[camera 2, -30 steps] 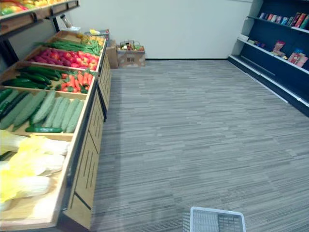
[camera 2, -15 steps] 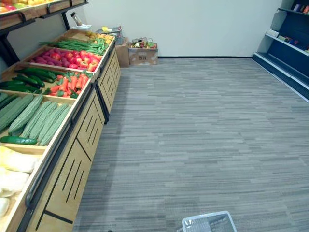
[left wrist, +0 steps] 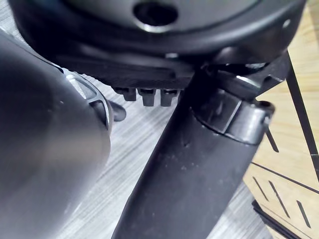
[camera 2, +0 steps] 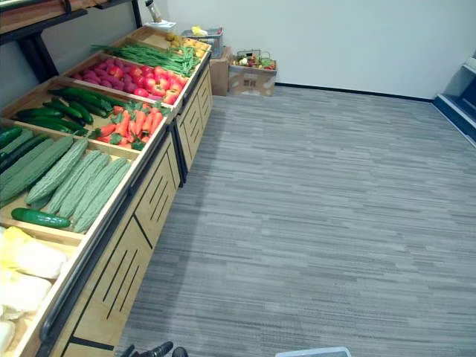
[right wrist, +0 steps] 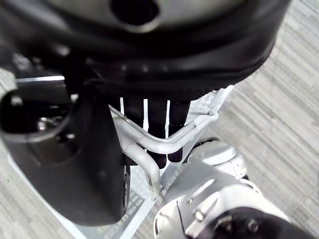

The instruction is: Pick vegetable in the basket

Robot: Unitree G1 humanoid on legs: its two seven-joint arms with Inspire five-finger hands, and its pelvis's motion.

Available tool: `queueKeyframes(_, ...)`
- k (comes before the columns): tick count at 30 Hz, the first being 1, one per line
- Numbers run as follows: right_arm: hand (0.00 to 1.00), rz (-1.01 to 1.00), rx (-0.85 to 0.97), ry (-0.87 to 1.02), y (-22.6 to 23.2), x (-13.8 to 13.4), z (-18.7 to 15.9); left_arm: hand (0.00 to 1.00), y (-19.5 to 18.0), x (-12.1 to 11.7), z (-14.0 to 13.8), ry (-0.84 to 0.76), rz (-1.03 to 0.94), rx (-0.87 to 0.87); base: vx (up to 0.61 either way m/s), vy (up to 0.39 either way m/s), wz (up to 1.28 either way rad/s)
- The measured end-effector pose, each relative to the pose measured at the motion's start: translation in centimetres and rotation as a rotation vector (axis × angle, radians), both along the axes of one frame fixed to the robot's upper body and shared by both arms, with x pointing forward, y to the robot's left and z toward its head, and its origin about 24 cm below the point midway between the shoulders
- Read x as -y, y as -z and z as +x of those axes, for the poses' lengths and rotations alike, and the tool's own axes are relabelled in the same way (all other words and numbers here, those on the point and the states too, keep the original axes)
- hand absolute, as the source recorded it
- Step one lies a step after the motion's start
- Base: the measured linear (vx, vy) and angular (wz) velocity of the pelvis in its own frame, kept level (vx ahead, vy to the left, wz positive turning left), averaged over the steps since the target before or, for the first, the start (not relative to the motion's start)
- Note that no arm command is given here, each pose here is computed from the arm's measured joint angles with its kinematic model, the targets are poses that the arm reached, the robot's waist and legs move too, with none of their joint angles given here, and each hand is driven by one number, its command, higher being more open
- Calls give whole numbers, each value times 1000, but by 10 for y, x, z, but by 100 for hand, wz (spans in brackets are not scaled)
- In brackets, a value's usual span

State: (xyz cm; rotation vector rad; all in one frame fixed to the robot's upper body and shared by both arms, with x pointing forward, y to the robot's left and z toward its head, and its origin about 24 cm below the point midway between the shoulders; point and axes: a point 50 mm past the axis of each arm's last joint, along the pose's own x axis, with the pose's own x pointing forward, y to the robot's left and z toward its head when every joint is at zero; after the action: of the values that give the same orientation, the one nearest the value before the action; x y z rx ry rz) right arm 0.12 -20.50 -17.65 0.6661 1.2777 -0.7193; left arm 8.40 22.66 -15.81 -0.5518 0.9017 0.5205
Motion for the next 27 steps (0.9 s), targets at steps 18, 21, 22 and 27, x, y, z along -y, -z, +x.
queueKeyframes(18, 0, -69, 86, -106, -6, 23, 30, 100, 1, 6, -4, 42, 1, 1, 100, 50, 51)
queueKeyframes(21, 0, -53, 97, -78, -6, 19, 30, 100, 2, 10, -7, 30, -2, -13, 178, -102, 108)
queueKeyframes(22, 0, -44, 97, -64, -5, 17, 29, 100, 3, 10, -7, 28, -4, -14, 220, -135, 127)
queueKeyframes(27, 0, -2, 80, -61, -2, -3, 12, 100, 4, 12, -14, -89, -30, -10, 281, -310, 153)
